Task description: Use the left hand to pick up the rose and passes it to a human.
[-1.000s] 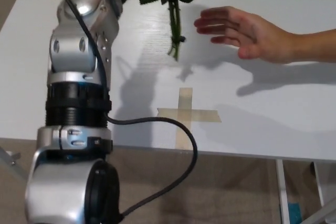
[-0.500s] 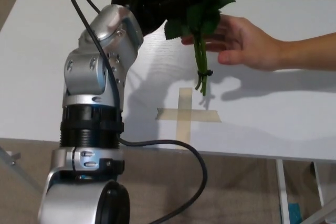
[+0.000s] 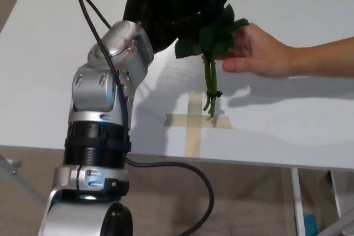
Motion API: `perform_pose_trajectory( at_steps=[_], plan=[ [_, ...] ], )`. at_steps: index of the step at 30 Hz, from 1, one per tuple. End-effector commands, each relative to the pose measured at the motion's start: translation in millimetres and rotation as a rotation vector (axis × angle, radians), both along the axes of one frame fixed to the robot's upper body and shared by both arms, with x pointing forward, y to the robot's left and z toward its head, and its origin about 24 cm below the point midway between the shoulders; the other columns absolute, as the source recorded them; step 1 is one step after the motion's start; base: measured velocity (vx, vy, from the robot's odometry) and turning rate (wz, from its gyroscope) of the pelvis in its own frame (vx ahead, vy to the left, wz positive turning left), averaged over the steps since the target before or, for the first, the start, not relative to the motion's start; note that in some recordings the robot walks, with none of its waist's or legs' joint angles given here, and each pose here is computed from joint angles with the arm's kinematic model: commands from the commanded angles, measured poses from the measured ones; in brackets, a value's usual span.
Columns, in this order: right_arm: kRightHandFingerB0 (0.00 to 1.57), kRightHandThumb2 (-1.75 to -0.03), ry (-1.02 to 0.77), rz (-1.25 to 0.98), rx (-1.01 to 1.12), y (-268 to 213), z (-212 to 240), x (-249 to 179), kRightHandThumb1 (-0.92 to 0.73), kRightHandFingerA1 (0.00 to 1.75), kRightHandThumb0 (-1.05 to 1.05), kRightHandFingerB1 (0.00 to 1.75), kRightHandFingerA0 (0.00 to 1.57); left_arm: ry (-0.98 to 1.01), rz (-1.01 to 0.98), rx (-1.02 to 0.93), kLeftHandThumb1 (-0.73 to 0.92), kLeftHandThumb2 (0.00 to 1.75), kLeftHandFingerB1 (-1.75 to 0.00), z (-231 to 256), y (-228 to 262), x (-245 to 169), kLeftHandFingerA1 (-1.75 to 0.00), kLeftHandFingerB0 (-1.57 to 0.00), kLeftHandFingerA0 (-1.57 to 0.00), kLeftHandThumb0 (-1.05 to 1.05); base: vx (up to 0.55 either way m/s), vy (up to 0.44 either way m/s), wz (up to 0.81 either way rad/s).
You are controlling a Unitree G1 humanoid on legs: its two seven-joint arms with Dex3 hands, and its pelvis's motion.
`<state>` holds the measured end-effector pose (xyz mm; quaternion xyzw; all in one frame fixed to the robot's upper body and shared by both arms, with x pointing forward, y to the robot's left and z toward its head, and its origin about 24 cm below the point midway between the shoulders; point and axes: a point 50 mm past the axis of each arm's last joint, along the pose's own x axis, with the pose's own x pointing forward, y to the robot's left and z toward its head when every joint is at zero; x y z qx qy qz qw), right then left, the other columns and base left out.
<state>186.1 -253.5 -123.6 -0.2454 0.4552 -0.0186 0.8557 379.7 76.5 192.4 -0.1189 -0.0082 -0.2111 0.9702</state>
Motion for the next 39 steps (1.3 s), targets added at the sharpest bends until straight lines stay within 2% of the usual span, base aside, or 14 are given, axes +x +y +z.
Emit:
perform_pose_trajectory(
  at_steps=[1, 13, 14, 15, 21, 28, 31, 39],
  plan=[
    [0.63, -0.59, 0.041, 0.004, 0.008, 1, -5, -9, -0.65, 0.49, -0.38, 0.44, 0.76, 0.006, -0.040, -0.026, 0.79, 0.68, -0.91, -2, -11, -1, -1.37, -0.86, -0.99, -0.13, 0.00, 0.000, 0.00],
    [0.63, -0.60, 0.036, 0.003, 0.019, 4, -5, -7, -0.65, 0.49, -0.38, 0.44, 0.76, 0.025, -0.086, -0.005, 0.82, 0.67, -0.89, -7, -43, 0, -1.39, -0.84, -0.93, -0.14, 0.00, 0.000, 0.00],
    [0.63, -0.60, 0.036, 0.002, 0.018, 3, -5, -8, -0.65, 0.49, -0.38, 0.44, 0.76, 0.028, -0.089, -0.004, 0.80, 0.65, -0.84, -8, -46, 0, -1.32, -0.86, -0.94, -0.11, 0.00, 0.000, 0.00],
    [0.63, -0.60, 0.031, -0.001, 0.015, 2, -4, -6, -0.65, 0.49, -0.38, 0.44, 0.76, 0.030, -0.096, -0.001, 0.83, 0.64, -0.91, -8, -52, 0, -1.35, -0.83, -0.96, -0.15, 0.00, 0.000, 0.00],
    [0.63, -0.59, 0.026, -0.013, 0.016, 2, -3, -4, -0.65, 0.50, -0.38, 0.44, 0.77, 0.021, -0.133, 0.021, 0.83, 0.64, -0.94, -13, -68, -2, -1.36, -0.81, -0.97, -0.15, 0.00, 0.000, 0.00],
    [0.62, -0.60, 0.023, -0.008, 0.017, 3, -2, -1, -0.65, 0.49, -0.38, 0.44, 0.75, 0.015, -0.164, 0.058, 0.82, 0.66, -0.93, -23, -74, -4, -1.39, -0.82, -0.93, -0.15, 0.00, 0.000, 0.00],
    [0.61, -0.60, -0.015, -0.006, 0.013, 2, 8, 18, -0.65, 0.48, -0.38, 0.43, 0.74, -0.011, -0.169, 0.074, 0.81, 0.66, -0.93, -13, -74, 2, -1.38, -0.82, -0.94, -0.15, 0.00, 0.000, 0.00],
    [0.62, -0.60, 0.017, -0.014, 0.022, 0, 0, 1, -0.65, 0.49, -0.38, 0.44, 0.76, 0.043, -0.194, 0.062, 0.82, 0.64, -0.93, -35, -70, -3, -1.38, -0.82, -0.94, -0.15, 0.00, 0.000, 0.00]
  ],
)
